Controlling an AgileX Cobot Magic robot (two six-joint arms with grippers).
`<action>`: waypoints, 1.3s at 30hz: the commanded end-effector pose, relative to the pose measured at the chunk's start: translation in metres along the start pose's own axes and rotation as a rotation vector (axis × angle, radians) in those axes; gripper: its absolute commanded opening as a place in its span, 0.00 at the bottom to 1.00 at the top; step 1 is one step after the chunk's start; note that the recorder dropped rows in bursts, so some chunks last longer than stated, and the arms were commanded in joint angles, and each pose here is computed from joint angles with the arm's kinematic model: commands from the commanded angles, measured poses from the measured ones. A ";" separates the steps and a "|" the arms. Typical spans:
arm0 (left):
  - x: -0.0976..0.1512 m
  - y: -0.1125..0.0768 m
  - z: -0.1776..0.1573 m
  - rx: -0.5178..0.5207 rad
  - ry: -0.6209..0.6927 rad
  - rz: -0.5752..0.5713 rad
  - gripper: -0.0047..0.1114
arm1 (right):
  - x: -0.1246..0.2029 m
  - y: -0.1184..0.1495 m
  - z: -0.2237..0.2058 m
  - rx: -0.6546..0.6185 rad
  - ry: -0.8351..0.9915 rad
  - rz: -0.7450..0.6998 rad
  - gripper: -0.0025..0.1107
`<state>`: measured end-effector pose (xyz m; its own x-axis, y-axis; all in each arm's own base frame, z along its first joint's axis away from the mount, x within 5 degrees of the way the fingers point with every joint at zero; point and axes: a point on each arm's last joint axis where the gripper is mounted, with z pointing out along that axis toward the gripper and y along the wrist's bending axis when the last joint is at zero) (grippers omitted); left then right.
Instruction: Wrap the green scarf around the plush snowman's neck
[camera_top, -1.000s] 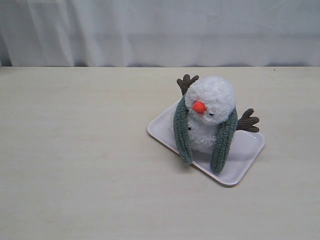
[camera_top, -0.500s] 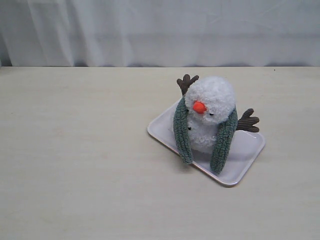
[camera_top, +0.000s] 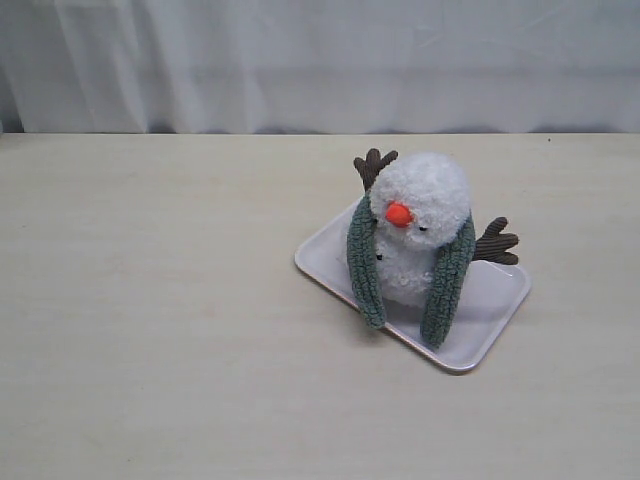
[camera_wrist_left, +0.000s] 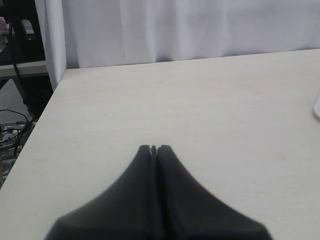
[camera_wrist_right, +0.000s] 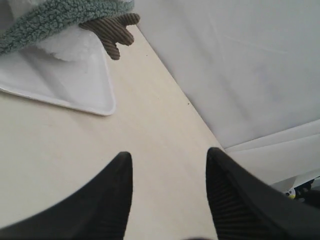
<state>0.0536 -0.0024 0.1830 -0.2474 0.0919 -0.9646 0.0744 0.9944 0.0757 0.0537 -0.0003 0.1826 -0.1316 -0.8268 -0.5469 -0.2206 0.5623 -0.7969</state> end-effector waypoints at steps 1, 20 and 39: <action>0.000 0.000 0.000 0.007 -0.013 0.003 0.04 | -0.001 0.002 0.000 -0.016 -0.017 0.081 0.42; 0.000 0.000 0.000 0.007 -0.013 0.003 0.04 | -0.006 0.004 0.000 -0.048 -0.061 0.229 0.42; 0.000 0.000 0.000 0.007 -0.013 0.003 0.04 | -0.002 0.001 0.000 -0.014 -0.019 0.772 0.42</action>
<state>0.0536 -0.0024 0.1830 -0.2474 0.0919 -0.9646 0.0744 0.9944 0.0757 0.0535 0.0031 0.1823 -0.2226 -0.3705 -0.9018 -0.1436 0.9273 -0.3456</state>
